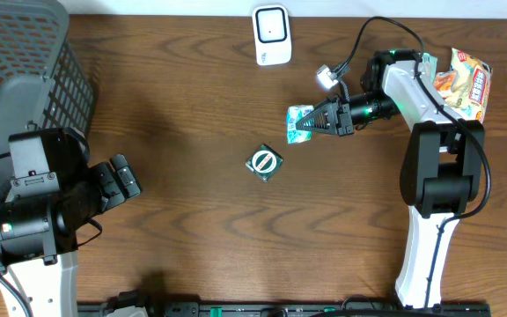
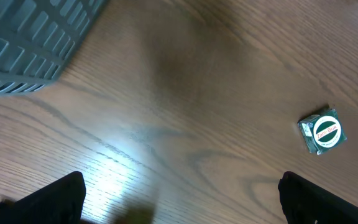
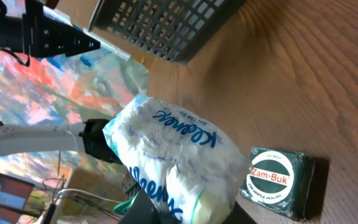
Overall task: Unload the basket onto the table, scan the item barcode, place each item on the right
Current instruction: 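Lift the green tissue pack and rotate it with the right gripper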
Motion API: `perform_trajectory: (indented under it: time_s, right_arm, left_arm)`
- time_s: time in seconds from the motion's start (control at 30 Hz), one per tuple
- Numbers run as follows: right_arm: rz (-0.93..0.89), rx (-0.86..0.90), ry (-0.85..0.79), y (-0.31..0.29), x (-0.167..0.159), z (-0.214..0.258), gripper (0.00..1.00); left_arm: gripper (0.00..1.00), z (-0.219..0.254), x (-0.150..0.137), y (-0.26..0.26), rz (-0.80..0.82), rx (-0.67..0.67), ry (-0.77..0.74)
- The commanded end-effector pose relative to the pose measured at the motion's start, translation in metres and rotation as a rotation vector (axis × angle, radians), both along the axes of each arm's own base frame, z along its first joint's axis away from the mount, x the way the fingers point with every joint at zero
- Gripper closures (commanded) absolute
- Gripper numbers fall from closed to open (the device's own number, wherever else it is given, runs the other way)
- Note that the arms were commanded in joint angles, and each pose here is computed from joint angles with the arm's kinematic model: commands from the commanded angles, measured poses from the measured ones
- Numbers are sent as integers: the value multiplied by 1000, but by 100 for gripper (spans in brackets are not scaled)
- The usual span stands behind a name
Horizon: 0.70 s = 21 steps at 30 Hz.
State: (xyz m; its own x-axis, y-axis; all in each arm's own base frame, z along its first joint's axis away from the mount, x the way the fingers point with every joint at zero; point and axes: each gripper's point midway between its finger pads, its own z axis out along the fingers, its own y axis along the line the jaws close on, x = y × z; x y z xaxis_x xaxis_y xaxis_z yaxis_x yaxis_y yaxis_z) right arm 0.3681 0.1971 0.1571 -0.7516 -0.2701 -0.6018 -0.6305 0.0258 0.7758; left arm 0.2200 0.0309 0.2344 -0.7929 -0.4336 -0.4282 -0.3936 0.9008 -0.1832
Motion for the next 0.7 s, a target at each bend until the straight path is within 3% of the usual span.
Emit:
perform_trajectory:
  time_s: [0.0,0.5,0.67]
  right_arm:
    - [3,15,-75,1,3,11,99]
    - [43,-25,-46,13,-3,3,98]
    - [32,-92,39,27,4,-9,98]
  left_arm:
    - [3,-1,-1,4,21,9,5]
    - [2,-1,-1,4,21,9,5]
    - [3,-1,-1,4,21,9,5]
